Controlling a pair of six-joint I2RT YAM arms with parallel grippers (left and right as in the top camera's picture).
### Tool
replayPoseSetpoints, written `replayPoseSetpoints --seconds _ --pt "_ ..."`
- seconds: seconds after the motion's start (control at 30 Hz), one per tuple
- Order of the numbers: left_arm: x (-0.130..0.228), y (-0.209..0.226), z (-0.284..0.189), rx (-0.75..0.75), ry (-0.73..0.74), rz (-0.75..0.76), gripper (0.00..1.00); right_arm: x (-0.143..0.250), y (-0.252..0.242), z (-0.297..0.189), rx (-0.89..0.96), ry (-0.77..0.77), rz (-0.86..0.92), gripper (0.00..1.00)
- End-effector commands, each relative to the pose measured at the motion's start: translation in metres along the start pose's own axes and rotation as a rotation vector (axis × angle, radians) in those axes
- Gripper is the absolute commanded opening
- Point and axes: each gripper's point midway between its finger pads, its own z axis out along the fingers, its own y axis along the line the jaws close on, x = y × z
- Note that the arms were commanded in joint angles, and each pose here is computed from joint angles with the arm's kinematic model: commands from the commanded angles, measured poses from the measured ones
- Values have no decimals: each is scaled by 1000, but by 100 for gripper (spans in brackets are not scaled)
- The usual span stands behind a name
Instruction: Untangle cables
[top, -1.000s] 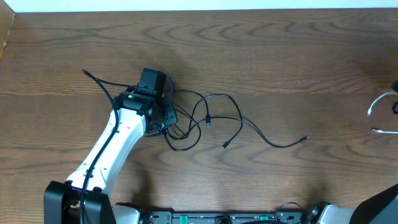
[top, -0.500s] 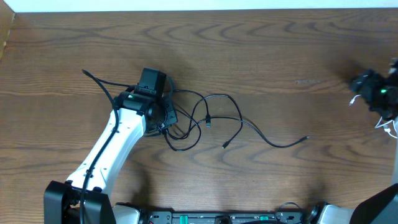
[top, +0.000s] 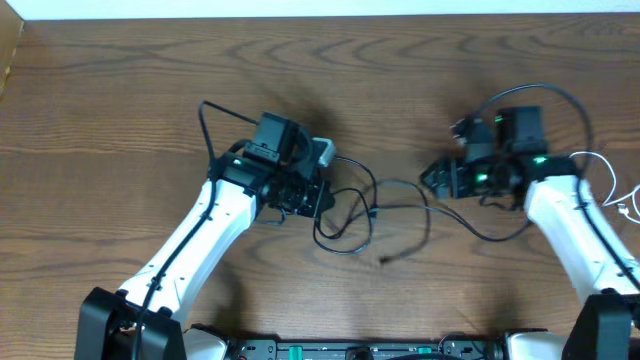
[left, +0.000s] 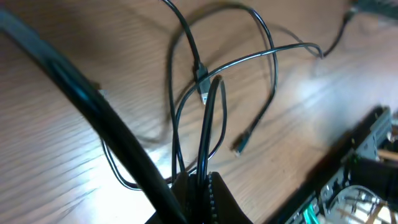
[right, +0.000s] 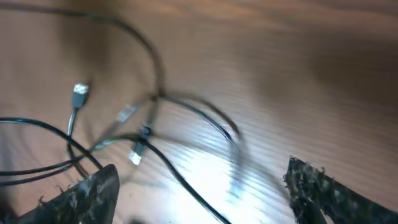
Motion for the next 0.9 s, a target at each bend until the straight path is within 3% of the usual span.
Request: replayPoseSetpoints --seconds 0.0,0.2,0.43,0.7,0.87 --pt "2 -13 7 42 15 75 7 14 38 20 -105 34 -124 84" --pt "3 -16 8 50 17 84 8 23 80 31 -194 50 -236 84" --pt "-2 -36 6 161 0 104 7 30 112 38 -239 57 -331 83" --pt "-7 -52 3 257 -20 127 7 30 113 39 -236 54 -339 57" --pt "-15 -55 -9 338 -54 108 7 29 106 41 -196 51 -339 15"
